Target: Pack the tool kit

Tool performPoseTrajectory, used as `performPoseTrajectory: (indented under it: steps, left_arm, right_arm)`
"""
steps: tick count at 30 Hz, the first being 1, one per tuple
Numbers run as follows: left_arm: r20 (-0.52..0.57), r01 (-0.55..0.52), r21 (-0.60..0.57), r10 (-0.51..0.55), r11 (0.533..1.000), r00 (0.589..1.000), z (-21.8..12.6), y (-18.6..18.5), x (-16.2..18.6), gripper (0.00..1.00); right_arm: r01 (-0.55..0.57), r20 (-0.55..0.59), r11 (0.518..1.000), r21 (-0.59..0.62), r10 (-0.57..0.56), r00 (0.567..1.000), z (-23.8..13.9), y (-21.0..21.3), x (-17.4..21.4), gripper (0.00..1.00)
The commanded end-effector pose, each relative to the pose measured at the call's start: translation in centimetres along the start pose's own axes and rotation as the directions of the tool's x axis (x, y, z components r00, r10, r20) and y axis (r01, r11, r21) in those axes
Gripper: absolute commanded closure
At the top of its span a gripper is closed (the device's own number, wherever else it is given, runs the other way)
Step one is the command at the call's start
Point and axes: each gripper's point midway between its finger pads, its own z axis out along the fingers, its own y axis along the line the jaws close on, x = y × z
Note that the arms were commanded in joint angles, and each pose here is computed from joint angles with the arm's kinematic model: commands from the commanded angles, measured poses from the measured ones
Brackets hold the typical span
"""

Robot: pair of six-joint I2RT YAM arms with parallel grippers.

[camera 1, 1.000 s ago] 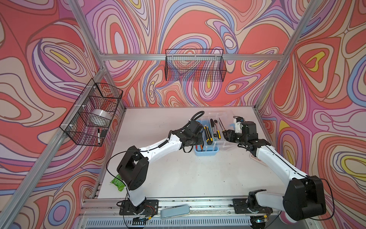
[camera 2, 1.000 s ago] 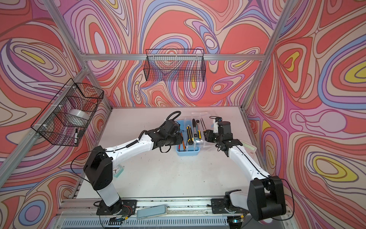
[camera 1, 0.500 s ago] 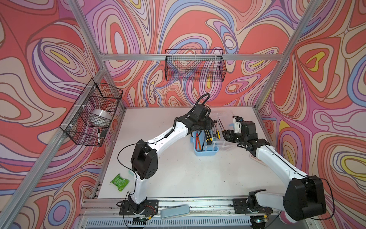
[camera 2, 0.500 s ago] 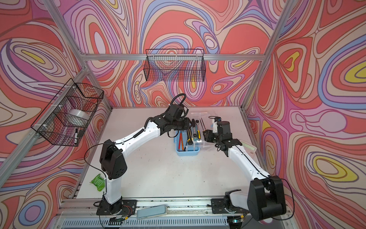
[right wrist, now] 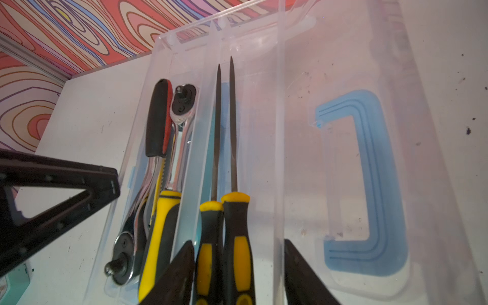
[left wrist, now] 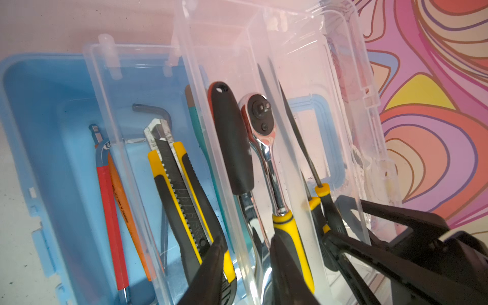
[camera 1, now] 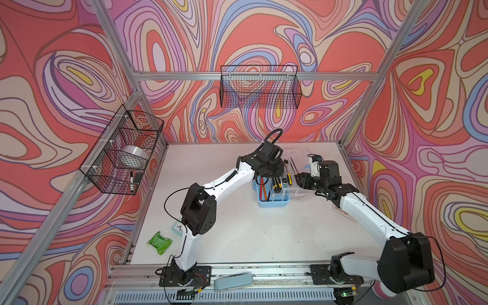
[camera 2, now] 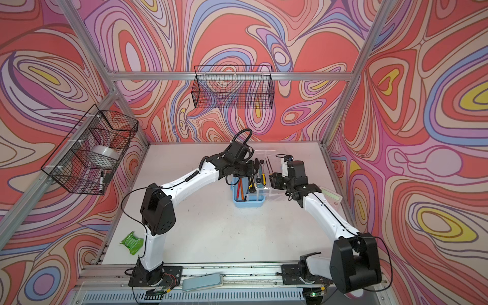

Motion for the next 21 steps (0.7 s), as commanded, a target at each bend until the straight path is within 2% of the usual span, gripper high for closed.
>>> performPoseTrajectory:
  steps: [1, 21]
  left_arm:
    - [-0.044, 0.007, -0.043, -0.009, 0.999, 0.999, 0.8, 1.0, 0.7, 0.71]
    - [-0.076, 0.015, -0.121, -0.024, 0.993, 0.997, 2.5, 2.9, 1.5, 0.89]
  right_arm:
    - [0.053, 0.063, 0.996, -0.073, -0.048, 0.997, -0.4, 2.5, -2.3, 0.46]
    - [0.082, 0.068, 0.995, -0.061, -0.078, 0.995, -0.3, 3.2, -3.0, 0.44]
